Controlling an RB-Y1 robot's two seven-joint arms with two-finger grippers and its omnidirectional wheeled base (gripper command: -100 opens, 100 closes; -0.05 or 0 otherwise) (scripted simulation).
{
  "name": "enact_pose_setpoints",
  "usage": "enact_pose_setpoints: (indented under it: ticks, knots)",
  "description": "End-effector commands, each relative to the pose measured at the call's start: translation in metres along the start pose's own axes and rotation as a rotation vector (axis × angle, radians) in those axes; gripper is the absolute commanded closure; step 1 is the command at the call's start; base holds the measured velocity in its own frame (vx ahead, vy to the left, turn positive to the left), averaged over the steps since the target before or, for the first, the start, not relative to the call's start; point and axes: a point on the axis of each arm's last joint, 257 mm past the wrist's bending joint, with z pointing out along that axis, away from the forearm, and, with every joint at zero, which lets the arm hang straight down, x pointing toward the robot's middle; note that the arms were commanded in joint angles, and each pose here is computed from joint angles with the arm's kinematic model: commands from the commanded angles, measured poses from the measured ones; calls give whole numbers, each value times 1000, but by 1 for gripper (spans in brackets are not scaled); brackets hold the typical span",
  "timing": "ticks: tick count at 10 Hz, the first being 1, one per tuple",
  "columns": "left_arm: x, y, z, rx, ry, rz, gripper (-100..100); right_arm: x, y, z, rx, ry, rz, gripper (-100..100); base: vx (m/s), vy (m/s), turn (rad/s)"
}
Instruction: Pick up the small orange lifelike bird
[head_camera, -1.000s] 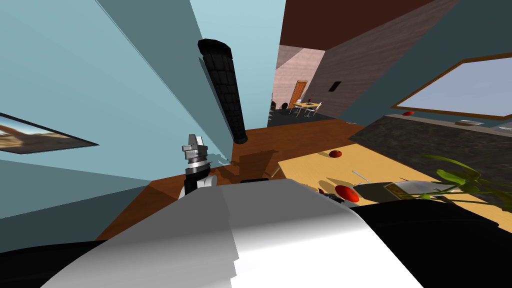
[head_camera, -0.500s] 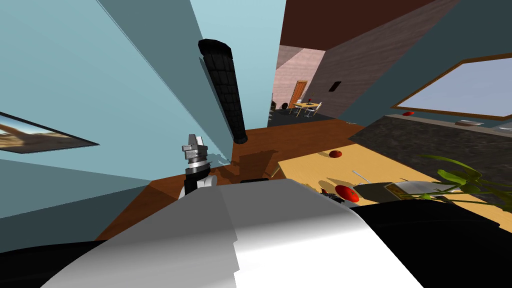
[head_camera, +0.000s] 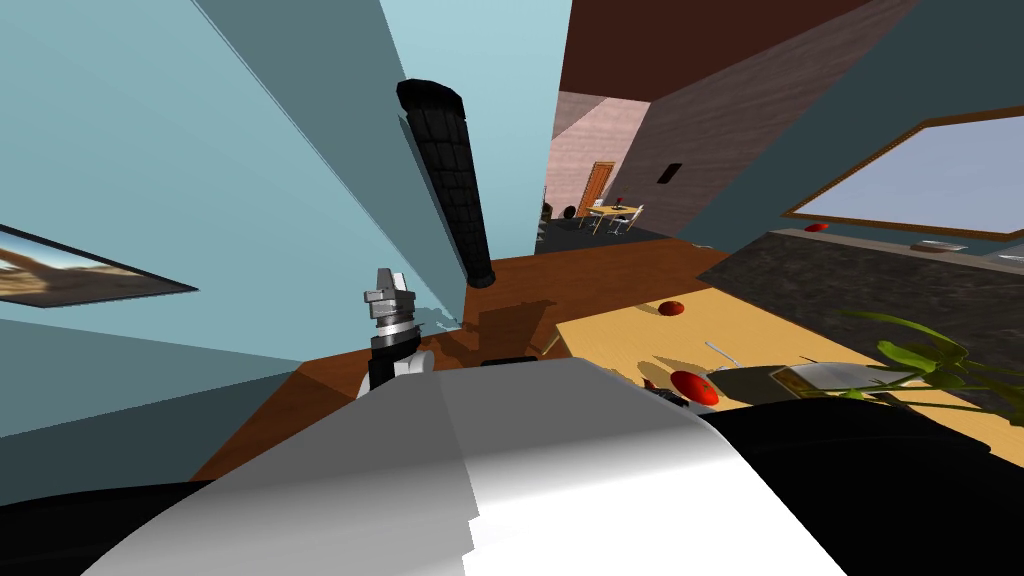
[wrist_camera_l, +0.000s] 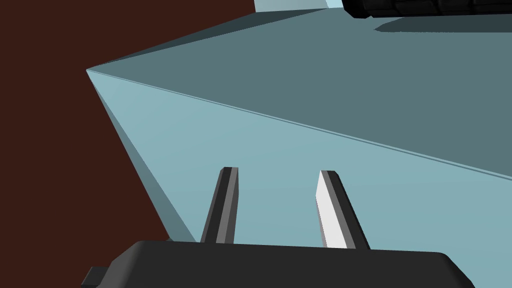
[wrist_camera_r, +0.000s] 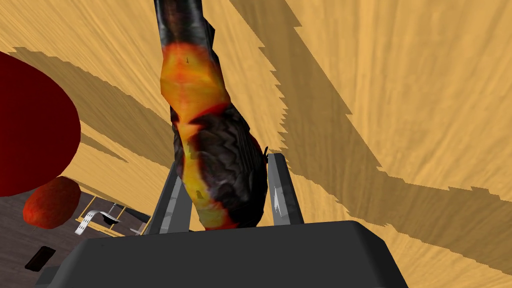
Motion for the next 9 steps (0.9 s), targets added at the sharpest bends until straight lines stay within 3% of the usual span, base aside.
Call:
enact_pose_setpoints:
  ticks: [1,9]
  knots:
    - [0,0,0,0,0,0,0,7,-1,-4,2,9,-7,100,19,-11,11]
    - [0,0,0,0,0,0,0,18,1,-12,3,25,4,100,7,-5,3]
